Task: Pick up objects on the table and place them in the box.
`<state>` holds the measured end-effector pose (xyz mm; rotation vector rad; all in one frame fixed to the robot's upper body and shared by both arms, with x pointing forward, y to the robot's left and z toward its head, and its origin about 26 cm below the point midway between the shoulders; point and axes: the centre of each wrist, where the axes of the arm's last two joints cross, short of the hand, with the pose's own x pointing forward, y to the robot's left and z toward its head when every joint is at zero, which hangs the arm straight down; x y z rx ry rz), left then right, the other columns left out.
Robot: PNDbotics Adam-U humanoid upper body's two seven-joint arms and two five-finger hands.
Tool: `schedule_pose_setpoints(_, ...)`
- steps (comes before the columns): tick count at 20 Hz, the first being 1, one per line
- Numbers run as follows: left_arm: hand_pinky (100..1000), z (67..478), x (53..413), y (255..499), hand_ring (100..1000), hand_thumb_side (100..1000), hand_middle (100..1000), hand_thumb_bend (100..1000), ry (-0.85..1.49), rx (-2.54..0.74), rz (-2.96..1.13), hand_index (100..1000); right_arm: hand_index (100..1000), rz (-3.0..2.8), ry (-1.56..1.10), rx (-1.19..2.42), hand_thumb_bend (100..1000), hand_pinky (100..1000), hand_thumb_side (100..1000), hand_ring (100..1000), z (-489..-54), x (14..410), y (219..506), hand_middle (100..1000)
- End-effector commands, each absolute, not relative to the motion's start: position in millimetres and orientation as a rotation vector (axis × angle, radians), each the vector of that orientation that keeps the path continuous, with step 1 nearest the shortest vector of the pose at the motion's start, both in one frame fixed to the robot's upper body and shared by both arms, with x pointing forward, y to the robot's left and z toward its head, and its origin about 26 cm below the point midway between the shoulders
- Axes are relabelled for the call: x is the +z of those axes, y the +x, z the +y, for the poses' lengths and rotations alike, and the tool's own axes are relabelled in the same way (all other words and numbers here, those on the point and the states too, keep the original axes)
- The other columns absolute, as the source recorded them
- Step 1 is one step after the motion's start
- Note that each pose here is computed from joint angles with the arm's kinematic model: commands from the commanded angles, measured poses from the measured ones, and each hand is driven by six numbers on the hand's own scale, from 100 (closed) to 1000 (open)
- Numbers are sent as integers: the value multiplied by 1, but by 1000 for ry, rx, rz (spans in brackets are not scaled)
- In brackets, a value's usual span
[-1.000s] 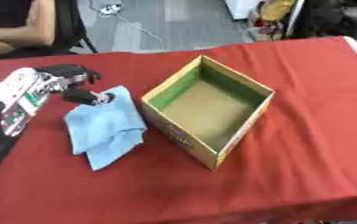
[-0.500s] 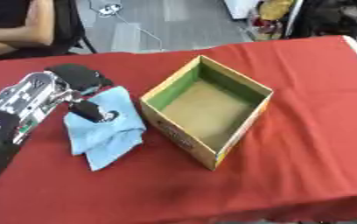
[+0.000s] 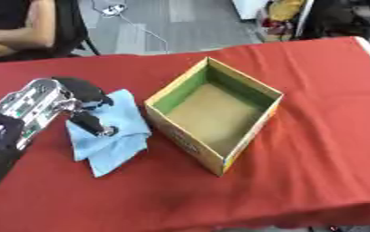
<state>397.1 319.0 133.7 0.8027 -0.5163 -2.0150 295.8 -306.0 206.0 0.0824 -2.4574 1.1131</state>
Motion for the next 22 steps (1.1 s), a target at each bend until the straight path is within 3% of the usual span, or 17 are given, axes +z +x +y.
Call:
schedule_pose_setpoints(1, 832, 328, 139, 405, 825, 983, 819, 940, 768, -1986, -474, 995, 983, -2480, 76, 1150, 472, 581, 646, 744, -305, 215, 295, 828)
schedule_pose_setpoints(17, 814, 324, 127, 415, 800, 946, 822, 938, 713, -1998, -463, 979, 982, -2484, 92, 1156, 470, 578, 646, 740, -303, 218, 296, 826)
schedule_pose_setpoints(22, 771, 314, 128, 417, 738, 874, 777, 912, 789, -1984, -539, 941, 982, -2491, 91, 1148, 469, 576, 646, 738, -303, 219, 296, 826)
